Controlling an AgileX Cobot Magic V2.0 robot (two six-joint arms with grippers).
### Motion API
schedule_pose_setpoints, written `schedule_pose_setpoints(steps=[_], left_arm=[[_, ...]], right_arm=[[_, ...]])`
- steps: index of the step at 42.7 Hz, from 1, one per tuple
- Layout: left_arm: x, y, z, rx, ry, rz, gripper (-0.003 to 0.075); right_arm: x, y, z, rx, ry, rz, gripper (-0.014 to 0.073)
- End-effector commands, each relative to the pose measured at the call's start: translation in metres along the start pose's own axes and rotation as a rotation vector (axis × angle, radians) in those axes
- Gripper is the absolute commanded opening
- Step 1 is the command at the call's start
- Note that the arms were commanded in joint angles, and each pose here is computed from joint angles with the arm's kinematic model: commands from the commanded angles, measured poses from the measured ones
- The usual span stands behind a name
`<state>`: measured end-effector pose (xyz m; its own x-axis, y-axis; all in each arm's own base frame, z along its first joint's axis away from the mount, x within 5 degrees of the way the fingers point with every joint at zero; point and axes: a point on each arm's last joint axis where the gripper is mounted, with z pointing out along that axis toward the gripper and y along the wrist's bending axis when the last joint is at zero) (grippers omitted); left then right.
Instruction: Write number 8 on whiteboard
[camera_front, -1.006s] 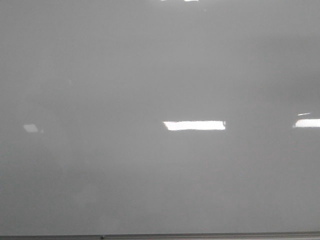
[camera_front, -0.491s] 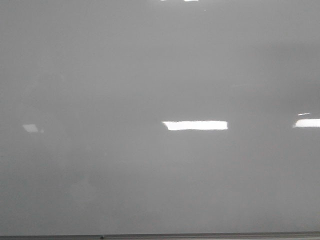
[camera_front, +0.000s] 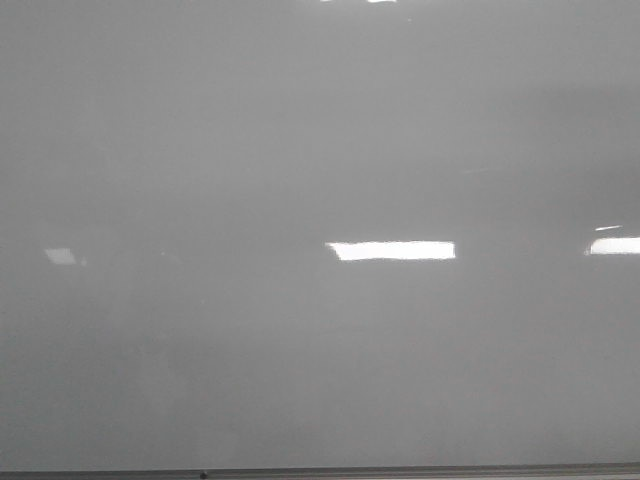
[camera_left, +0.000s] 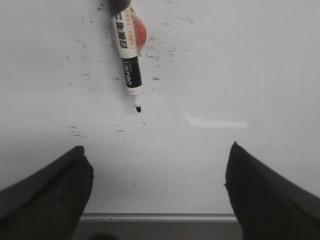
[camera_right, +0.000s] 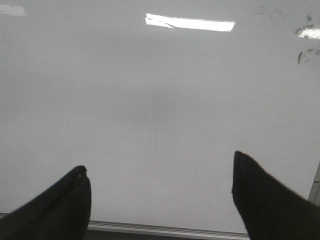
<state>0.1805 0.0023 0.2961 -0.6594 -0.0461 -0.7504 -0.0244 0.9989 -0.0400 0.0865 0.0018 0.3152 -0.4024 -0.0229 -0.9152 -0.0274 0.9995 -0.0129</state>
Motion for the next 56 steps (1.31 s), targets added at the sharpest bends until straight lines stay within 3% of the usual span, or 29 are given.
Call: schedule_pose_setpoints(steps=[1,17,36,56], left_arm=[[-0.019,0.006,0.009,-0.022,-0.101,-0.047,0.0546],[-0.03,0.016,0.082,-0.044,-0.145,-0.106,0.0546],[-0.034,0.019,0.111,-0.062,-0.23,-0.08,0.054],[-0.03,0.019,0.118,-0.061,-0.199,-0.074,0.0293]], right_arm=[[-0.014,-0.001,-0.002,0.006,-0.087,-0.003,0.0599],[-0.015,-0.001,-0.002,0.007,-0.097,-0.003,0.0599],[-0.015,-0.001,-0.002,0.006,-0.096,-0.003,0.0599],[-0.015,-0.001,-0.002,0.006,-0.096,-0.003,0.0599]])
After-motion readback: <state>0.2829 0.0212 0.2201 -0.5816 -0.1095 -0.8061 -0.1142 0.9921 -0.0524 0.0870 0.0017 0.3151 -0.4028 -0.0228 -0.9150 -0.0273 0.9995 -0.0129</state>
